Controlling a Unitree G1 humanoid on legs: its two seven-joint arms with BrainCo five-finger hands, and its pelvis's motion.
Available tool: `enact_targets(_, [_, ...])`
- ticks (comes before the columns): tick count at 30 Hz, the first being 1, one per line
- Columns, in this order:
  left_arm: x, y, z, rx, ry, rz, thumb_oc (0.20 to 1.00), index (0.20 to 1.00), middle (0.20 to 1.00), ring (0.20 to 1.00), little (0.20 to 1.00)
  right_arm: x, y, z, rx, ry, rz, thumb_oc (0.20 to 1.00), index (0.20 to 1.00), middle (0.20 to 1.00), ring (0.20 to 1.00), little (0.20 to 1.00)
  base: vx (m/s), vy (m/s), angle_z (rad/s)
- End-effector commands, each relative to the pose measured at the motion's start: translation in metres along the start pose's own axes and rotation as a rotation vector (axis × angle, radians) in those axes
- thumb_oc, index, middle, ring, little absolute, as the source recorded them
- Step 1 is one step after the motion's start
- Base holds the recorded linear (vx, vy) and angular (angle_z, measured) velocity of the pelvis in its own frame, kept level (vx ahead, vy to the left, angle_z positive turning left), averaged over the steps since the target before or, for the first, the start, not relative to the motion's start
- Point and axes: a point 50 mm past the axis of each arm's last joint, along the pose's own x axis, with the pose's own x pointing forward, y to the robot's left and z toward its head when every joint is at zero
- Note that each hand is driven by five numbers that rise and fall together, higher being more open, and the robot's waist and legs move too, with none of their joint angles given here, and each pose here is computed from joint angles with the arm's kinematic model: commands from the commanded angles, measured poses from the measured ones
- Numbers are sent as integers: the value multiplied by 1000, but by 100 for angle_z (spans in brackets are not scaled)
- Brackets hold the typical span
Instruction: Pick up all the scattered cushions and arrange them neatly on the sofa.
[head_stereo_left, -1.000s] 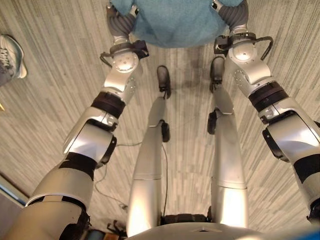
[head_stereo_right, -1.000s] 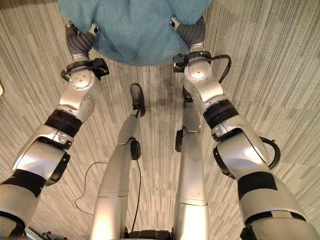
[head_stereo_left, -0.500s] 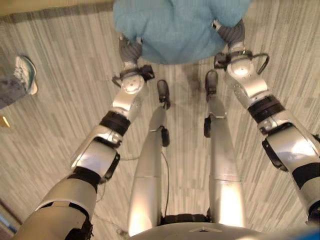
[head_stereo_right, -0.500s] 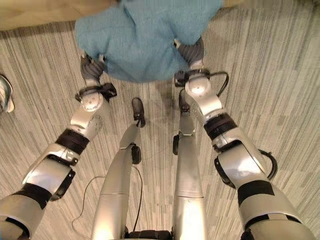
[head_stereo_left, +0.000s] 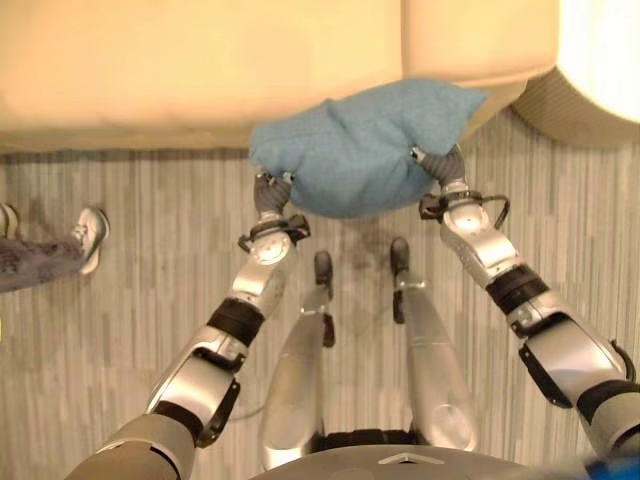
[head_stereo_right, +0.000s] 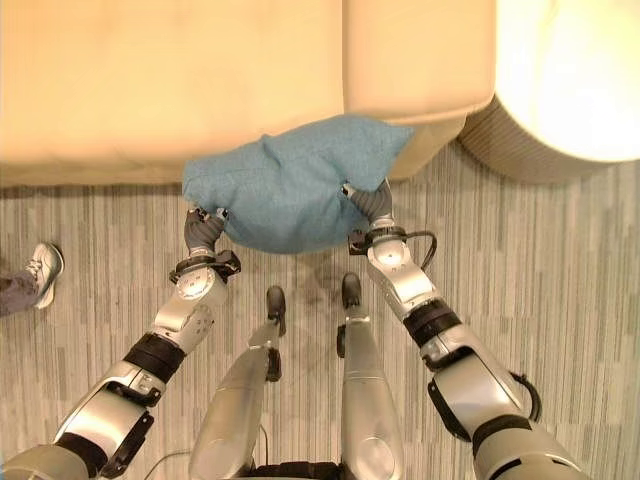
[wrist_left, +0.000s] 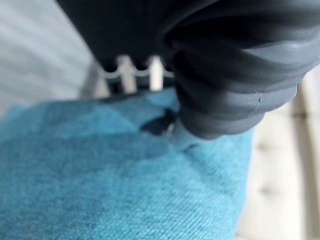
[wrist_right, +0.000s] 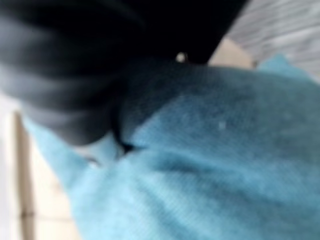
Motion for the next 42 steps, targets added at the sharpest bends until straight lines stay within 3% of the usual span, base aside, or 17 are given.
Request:
enact_targets(1, [-11, -45, 31, -32, -184, -255, 200, 200, 200, 200, 200, -14, 76, 44, 200, -202, 297, 200, 200, 200, 200, 200, 231, 53, 10])
enact_targets(8, [-17, -35, 7, -10, -103, -218, 200, 200, 200, 200, 200, -22, 82, 19, 215, -101, 311, 200, 200, 200, 200, 200, 167, 78, 6])
enact_targets(9, [-12, 2, 19, -47, -137, -160, 200, 200, 200, 200, 200, -19, 70, 20, 220, -110, 282, 200, 200, 200, 200, 200, 218, 214, -16])
enact_targets(15, [-23, 15, -1, -41, -61, -122, 200, 200, 200, 200, 200, -25, 72, 0, 258, -14, 285, 200, 200, 200, 200, 200, 116, 184, -15])
enact_targets(26, [-22, 15, -11, 28, -19, -153, 200, 200, 200, 200, 200, -21, 54, -5, 295, -2, 239, 200, 200, 200, 200, 200, 116, 105, 15])
enact_targets(32, [-26, 5, -26, 0, 39, -177, 200, 200, 200, 200, 200, -24, 37, -15, 281, 16, 196, 200, 200, 200, 200, 200, 175, -62, 55])
enact_targets(34, [-24, 14, -19, -88, 37, -167, 200, 200, 200, 200, 200, -22, 15, -13, 270, 2, 143, 200, 200, 200, 200, 200, 130, -107, 61])
enact_targets(42, [-16, 16, -18, -72, 51, -147, 200, 200, 200, 200, 200, -19, 11, -16, 266, 25, 117, 200, 200, 200, 200, 200, 107, -21, 60])
